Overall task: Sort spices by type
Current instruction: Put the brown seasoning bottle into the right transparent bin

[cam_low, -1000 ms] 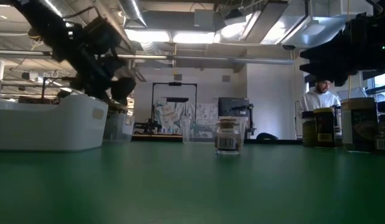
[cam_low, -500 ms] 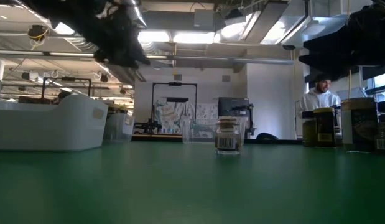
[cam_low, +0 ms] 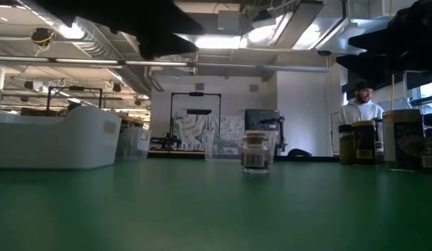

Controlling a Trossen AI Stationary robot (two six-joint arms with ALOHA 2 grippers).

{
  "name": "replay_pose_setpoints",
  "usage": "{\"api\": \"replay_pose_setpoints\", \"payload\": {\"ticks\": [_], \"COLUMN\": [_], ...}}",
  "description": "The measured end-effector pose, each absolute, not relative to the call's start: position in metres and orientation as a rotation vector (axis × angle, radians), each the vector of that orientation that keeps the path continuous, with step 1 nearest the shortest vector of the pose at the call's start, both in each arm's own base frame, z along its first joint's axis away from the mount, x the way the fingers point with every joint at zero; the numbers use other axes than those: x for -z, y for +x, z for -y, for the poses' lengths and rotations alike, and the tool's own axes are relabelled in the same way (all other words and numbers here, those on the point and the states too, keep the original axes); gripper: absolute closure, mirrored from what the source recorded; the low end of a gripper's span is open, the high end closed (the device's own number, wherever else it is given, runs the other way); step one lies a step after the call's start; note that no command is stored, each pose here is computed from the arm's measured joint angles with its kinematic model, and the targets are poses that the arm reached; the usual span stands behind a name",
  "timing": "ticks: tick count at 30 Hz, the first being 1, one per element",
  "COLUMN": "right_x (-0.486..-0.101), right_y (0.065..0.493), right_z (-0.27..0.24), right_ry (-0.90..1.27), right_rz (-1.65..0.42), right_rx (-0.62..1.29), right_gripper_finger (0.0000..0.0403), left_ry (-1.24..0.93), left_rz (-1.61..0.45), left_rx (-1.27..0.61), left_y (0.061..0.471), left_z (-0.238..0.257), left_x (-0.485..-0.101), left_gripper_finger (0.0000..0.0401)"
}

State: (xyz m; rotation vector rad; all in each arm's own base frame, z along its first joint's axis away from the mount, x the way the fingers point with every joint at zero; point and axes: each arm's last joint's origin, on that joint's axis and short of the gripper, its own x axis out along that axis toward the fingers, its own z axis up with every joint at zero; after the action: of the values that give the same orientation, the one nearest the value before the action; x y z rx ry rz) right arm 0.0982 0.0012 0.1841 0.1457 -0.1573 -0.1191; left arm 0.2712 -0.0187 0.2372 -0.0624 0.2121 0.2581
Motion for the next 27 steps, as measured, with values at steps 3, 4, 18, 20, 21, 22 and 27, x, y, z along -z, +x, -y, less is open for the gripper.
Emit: {"api": "replay_pose_setpoints", "payload": {"ticks": [3,4,18,20,21,22,27], "right_x": [-0.183,-0.183,-0.178,-0.177,-0.176,-0.176,-0.177], "right_y": [0.098,0.098,0.099,0.099,0.099,0.099,0.099], "right_z": [-0.002,-0.002,-0.002,-0.002,-0.002,-0.002,-0.002], "right_ry": [0.141,0.141,0.137,0.135,0.135,0.135,0.137], "right_rz": [0.146,0.142,0.098,0.081,0.076,0.076,0.089], "right_rx": [0.111,0.111,0.114,0.115,0.115,0.116,0.115], "right_gripper_finger": [0.0123,0.0123,0.0123,0.0123,0.0123,0.0123,0.0123], "left_ry": [-0.058,-0.047,0.018,0.02,0.021,0.021,0.016], "left_rz": [-0.262,-0.278,-0.468,-0.476,-0.481,-0.481,-0.501], "left_rx": [-0.241,-0.236,-0.229,-0.229,-0.23,-0.231,-0.202], "left_y": [0.295,0.304,0.371,0.374,0.375,0.377,0.385], "left_z": [0.027,0.029,0.042,0.043,0.043,0.042,0.042], "left_x": [-0.232,-0.231,-0.19,-0.184,-0.18,-0.176,-0.168], "left_gripper_finger": [0.0102,0.0102,0.0102,0.0102,0.0102,0.0102,0.0102]}}
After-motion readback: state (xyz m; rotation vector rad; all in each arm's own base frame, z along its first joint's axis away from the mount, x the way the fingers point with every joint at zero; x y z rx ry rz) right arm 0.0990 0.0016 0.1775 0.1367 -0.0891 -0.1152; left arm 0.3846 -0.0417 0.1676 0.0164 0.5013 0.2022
